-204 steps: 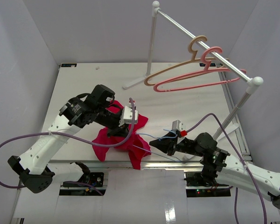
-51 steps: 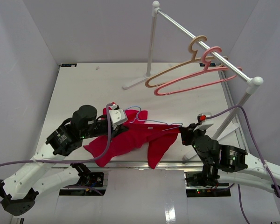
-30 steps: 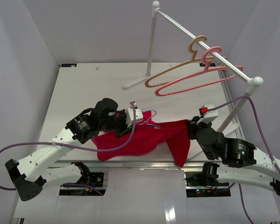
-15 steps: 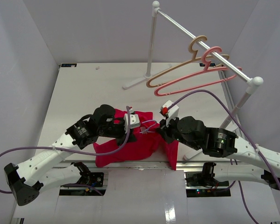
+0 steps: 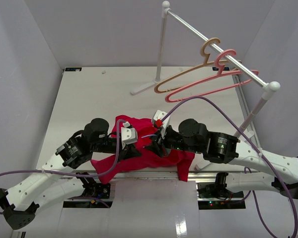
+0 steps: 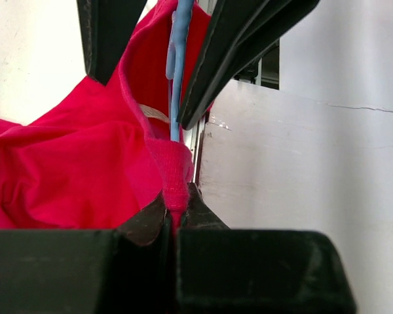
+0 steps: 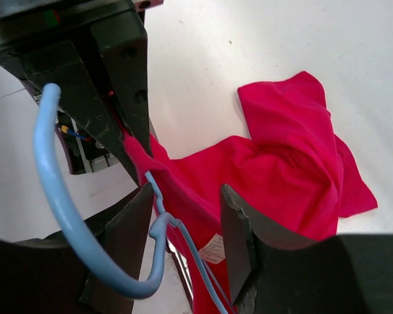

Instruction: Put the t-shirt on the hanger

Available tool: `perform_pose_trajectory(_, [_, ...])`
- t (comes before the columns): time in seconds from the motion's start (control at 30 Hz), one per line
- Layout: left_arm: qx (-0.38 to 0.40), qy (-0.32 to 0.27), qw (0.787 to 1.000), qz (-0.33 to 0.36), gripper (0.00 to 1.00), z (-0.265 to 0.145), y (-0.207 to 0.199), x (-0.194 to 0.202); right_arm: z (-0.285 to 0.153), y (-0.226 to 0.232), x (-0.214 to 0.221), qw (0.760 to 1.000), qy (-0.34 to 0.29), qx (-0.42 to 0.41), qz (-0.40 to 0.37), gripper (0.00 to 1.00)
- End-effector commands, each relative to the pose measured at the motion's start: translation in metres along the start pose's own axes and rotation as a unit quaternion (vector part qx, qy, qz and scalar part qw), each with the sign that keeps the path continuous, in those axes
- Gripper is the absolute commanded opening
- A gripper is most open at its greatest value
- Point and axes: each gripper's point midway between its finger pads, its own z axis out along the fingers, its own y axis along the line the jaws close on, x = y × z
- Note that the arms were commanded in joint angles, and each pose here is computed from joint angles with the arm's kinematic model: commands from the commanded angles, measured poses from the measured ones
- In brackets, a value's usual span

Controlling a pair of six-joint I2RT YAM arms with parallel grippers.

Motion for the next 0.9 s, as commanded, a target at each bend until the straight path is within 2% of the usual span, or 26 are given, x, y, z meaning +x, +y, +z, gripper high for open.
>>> perform_pose_trajectory(0.0, [0.034,-0.036,0.999,0.016,0.00,-0.004,-0.014,-0.020,0.000,0.016,-0.050,0.995,-0.092,-0.041,-0.022,0.47])
perform_pose_trajectory(0.07, [0.044,-0.043,0.998,0.013,0.00,-0.004,-0.018,-0.026,0.003,0.015,-0.054,0.994,-0.102,-0.039,-0.025,0.38])
perform_pose_trajectory(0.13, [0.037,-0.047,0.998,0.008,0.01,-0.006,-0.017,-0.031,0.005,0.013,-0.053,0.993,-0.109,-0.034,-0.029,0.17])
perform_pose_trajectory(0.2, [-0.016,-0.048,0.999,0.002,0.08,-0.013,-0.003,-0.036,-0.001,0.006,-0.054,0.993,-0.116,-0.015,-0.027,0.08])
perform_pose_trajectory(0.33, [-0.198,-0.066,0.978,-0.013,0.19,-0.057,0.039,-0.055,-0.028,-0.003,-0.062,0.992,-0.122,0.010,-0.021,0.08])
perform_pose_trajectory(0.4, [-0.234,-0.083,0.969,-0.018,0.28,-0.076,0.041,-0.064,-0.040,-0.008,-0.063,0.993,-0.116,0.021,-0.020,0.08])
perform_pose_trajectory(0.47, [-0.245,-0.106,0.964,-0.014,0.37,-0.090,0.037,-0.076,-0.056,-0.011,-0.071,0.991,-0.126,0.029,-0.020,0.08])
perform_pose_trajectory(0.53, [-0.243,-0.114,0.963,-0.011,0.42,-0.095,0.034,-0.083,-0.063,-0.009,-0.076,0.992,-0.126,0.025,-0.023,0.08])
perform_pose_trajectory(0.67, [-0.261,-0.088,0.961,-0.012,0.45,-0.095,0.043,-0.080,-0.075,-0.002,-0.093,0.991,-0.132,0.006,-0.027,0.08])
perform_pose_trajectory(0.87, [-0.301,-0.083,0.950,-0.003,0.47,-0.103,0.057,-0.086,-0.083,0.000,-0.124,0.990,-0.136,0.006,-0.031,0.08])
